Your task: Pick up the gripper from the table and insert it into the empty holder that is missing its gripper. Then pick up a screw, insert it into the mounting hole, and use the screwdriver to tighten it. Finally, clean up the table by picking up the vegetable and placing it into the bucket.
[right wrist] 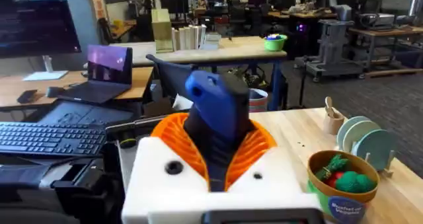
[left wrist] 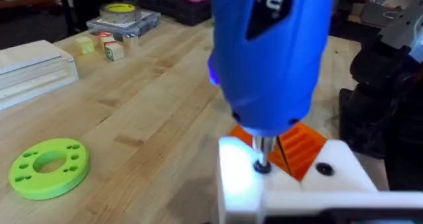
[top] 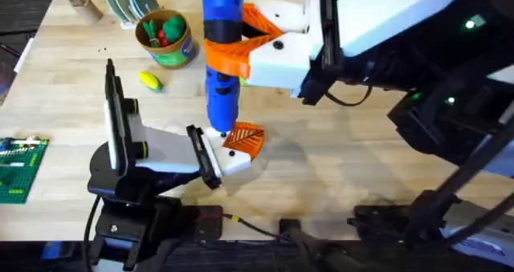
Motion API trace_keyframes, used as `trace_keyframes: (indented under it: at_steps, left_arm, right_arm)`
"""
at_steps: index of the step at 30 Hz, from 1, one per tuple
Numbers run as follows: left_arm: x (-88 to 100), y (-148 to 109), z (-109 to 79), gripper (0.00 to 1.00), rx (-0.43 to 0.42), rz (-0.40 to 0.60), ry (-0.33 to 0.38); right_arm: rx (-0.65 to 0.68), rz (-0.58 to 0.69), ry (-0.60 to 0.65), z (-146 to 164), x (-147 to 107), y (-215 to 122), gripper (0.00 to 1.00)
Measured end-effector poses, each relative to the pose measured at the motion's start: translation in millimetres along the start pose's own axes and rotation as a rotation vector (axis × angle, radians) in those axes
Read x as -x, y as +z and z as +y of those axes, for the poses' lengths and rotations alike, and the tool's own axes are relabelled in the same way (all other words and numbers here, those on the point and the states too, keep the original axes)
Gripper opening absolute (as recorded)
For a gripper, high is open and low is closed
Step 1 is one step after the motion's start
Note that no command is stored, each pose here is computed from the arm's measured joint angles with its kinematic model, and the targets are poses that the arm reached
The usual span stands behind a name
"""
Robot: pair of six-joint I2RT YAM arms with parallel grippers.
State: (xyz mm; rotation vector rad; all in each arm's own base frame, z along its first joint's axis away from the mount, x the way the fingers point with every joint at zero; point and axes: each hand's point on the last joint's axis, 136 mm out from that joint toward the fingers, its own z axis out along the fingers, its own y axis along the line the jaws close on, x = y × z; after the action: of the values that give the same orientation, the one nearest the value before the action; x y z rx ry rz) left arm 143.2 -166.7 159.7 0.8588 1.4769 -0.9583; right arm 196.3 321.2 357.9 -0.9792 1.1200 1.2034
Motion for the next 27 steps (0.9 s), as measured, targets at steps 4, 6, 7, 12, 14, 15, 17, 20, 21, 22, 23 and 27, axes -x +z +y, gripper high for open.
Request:
trace_keyframes:
  at_steps: [4,6,7,12,14,15,17,20,21,22,23,27]
  left_arm:
    - [0.0,0,-0.1,0.004,0.000,0.000,0.001]
    - [0.0,0,-0.1,0.004,-0.001,0.000,0.000]
    - [-0.1,0,-0.2,0.004,-0.001,0.000,0.000]
    - [0.0,0,-0.3,0.004,-0.002,0.000,0.000]
    - [-0.1,0,-0.3,0.004,-0.002,0.000,0.000]
    - [0.0,0,-0.3,0.004,-0.002,0.000,0.000]
    - [0.0,0,-0.3,0.004,-0.002,0.000,0.000]
    - [0.0,0,-0.3,0.004,-0.002,0.000,0.001]
    - [0.0,0,-0.3,0.004,-0.002,0.000,0.000]
    - [0.0,0,-0.3,0.004,-0.002,0.000,0.001]
    - [0.0,0,-0.3,0.004,-0.002,0.000,0.000]
    - [0.0,0,-0.3,0.004,-0.002,0.000,0.000]
  right_arm:
    - [0.000,0.001,0.000,0,0,0,0.089]
    - [-0.002,0.007,0.005,0,-2,0,0.089]
    - [-0.003,0.009,0.007,-1,-2,0,0.089]
    - [-0.001,-0.010,-0.009,0,3,0,0.089]
    - [0.006,-0.045,-0.040,2,12,0,0.089]
    - [0.008,-0.059,-0.052,3,16,-1,0.089]
    - [0.010,-0.068,-0.059,3,18,-1,0.089]
    - [0.011,-0.073,-0.064,4,20,-1,0.088]
    - [0.014,-0.088,-0.078,5,23,-1,0.087]
    - [0.015,-0.109,-0.097,5,29,-2,0.087]
    - [0.015,-0.124,-0.112,5,33,-3,0.086]
    - [-0.002,-0.107,-0.096,-1,30,-5,0.086]
